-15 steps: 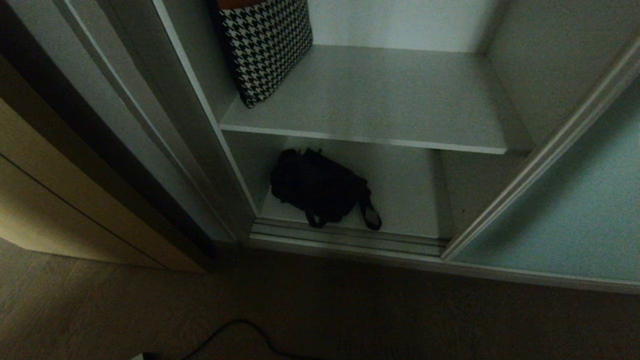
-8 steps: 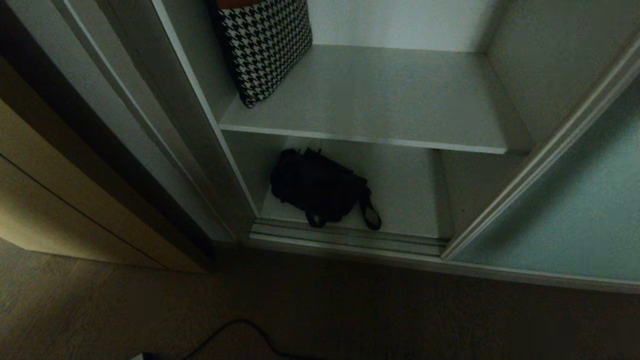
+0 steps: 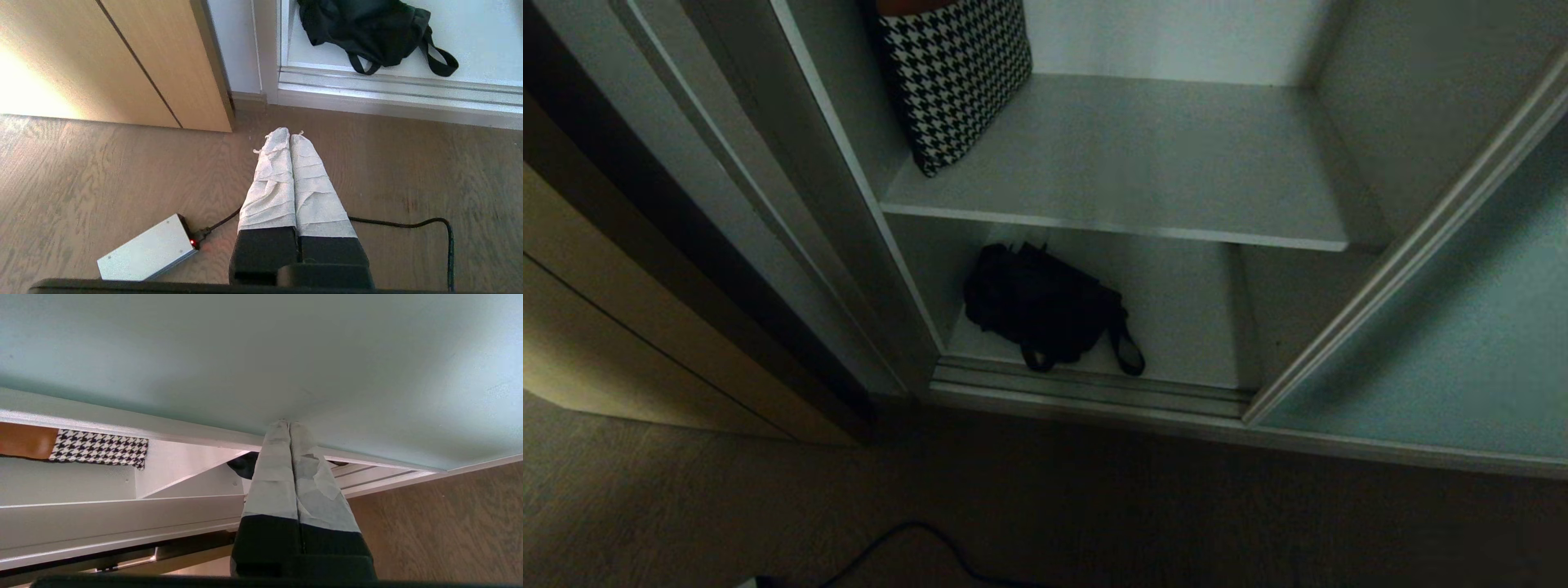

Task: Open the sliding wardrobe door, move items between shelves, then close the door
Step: Close the door

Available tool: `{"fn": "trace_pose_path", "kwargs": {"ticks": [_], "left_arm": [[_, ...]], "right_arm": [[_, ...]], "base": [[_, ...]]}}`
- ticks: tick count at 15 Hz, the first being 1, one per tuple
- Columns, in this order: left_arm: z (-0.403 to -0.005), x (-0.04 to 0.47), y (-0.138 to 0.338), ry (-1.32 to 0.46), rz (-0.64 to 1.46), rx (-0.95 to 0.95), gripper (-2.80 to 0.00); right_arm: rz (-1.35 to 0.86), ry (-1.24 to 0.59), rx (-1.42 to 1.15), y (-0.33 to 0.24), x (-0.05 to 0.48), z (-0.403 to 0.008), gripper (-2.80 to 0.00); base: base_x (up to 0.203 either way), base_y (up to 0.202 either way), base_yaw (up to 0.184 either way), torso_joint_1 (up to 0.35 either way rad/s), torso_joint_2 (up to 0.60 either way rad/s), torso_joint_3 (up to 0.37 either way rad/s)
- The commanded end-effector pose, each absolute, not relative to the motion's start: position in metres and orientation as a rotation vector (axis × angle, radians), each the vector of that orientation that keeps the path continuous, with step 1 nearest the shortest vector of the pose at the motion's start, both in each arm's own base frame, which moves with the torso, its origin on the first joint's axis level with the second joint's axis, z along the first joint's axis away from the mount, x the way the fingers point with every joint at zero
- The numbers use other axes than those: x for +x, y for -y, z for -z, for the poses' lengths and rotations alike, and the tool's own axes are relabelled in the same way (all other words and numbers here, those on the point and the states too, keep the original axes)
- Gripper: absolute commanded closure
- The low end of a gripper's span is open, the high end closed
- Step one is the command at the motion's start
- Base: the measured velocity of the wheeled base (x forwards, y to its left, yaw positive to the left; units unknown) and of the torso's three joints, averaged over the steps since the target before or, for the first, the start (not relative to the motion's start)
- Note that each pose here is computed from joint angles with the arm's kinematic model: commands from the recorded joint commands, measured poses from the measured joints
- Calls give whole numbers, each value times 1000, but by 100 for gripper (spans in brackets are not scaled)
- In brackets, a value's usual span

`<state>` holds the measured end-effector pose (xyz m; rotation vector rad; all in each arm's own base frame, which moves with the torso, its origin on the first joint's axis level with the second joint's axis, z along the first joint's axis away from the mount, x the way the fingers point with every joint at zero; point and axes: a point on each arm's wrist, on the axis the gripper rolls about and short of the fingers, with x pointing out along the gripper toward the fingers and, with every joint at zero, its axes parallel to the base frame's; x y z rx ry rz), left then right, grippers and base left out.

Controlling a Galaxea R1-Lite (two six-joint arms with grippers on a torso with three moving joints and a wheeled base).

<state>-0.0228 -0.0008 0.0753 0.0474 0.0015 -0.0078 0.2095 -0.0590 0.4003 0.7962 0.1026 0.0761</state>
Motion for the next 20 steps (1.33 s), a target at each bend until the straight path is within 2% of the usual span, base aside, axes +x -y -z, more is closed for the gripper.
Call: {"fn": "trace_pose_path", "kwargs": {"ticks": [1,10,15,17,20], "left_arm": [[-75,-23,1,-3,8,47,0],[-75,-23,1,-3,8,47,0],[-75,-23,1,-3,8,47,0],[-75,-23,1,-3,8,47,0],[-75,-23,1,-3,8,47,0]], "right_arm": [[-89,-111,801,57,212,-399,0],[-255,-166,775,8,210,-401,0],[-442,-248,735,-53,207,-399,0],[-509,-279,700,-76,197,-396,0],[-576,-236,658,-68,154,-400,0]], "base": [[0,0,0,0,0,0],[0,0,0,0,0,0],[0,0,0,0,0,0],[0,0,0,0,0,0],[0,0,0,0,0,0]]}}
